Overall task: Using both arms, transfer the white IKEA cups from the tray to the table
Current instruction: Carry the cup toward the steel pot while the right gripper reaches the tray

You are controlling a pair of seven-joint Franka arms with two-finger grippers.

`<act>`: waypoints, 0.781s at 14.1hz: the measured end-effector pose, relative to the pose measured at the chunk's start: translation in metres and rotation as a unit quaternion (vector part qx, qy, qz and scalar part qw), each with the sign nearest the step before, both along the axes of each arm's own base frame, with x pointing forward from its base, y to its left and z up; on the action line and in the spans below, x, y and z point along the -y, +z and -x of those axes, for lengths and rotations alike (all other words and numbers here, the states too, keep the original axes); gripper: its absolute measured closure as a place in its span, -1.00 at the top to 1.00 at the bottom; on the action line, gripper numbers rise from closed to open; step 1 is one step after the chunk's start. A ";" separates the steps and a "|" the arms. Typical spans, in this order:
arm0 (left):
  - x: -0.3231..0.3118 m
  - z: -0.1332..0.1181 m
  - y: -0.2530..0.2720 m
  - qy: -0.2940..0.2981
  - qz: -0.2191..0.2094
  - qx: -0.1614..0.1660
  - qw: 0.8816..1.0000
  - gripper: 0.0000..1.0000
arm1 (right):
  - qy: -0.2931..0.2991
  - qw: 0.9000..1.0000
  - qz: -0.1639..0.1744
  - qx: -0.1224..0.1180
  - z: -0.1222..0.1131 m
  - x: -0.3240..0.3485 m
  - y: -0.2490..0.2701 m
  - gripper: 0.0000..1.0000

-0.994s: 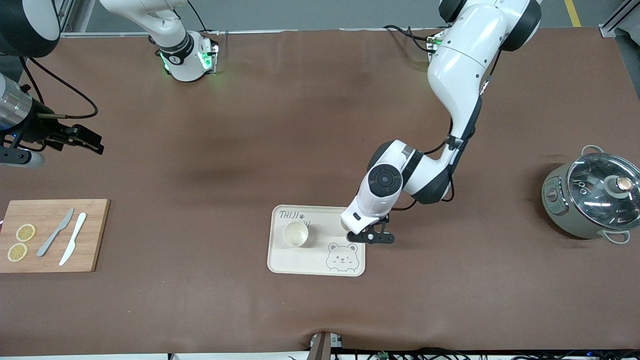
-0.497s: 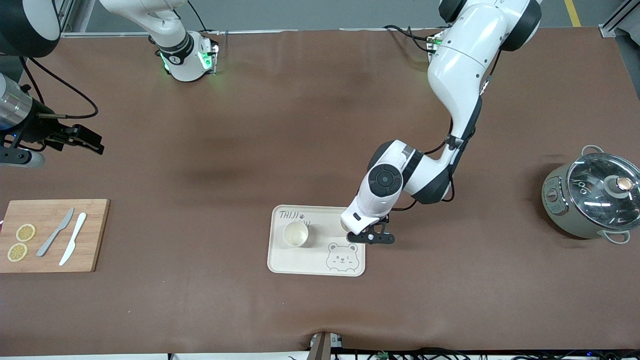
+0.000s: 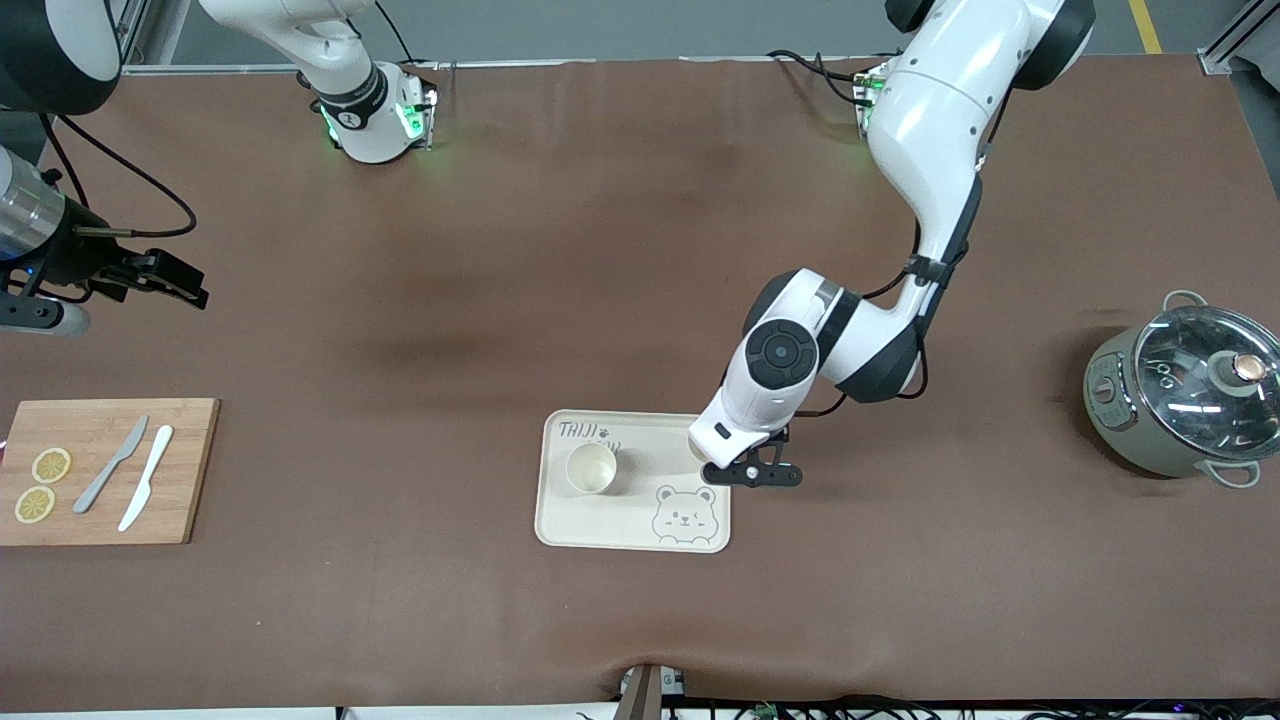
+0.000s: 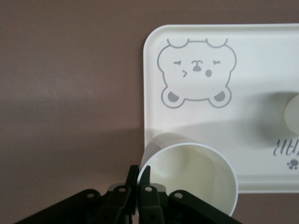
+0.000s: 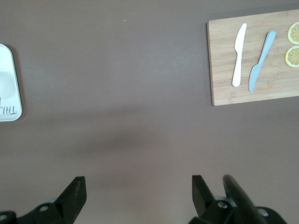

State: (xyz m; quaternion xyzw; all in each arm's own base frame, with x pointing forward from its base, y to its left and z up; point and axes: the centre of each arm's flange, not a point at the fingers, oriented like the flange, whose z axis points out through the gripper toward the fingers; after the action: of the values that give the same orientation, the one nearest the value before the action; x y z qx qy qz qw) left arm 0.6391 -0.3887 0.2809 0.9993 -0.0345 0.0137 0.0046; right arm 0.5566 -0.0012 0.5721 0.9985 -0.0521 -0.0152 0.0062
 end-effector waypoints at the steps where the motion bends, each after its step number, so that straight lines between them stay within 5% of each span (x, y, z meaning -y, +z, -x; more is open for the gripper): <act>1: -0.006 0.000 0.011 -0.006 -0.003 -0.002 1.000 -0.93 | -0.002 1.000 0.000 0.001 0.000 -0.001 0.000 1.00; 11: -0.169 0.013 0.084 -0.088 0.003 -0.029 0.996 -0.93 | -0.088 0.995 -0.010 0.053 -0.007 -0.131 -0.007 1.00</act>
State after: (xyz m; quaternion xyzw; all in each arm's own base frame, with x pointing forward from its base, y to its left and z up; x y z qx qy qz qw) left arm 0.6256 -0.2198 0.3645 0.9923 -0.1222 -0.0160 0.0100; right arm 0.5638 0.1301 0.5654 0.9895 -0.1397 0.0363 -0.0077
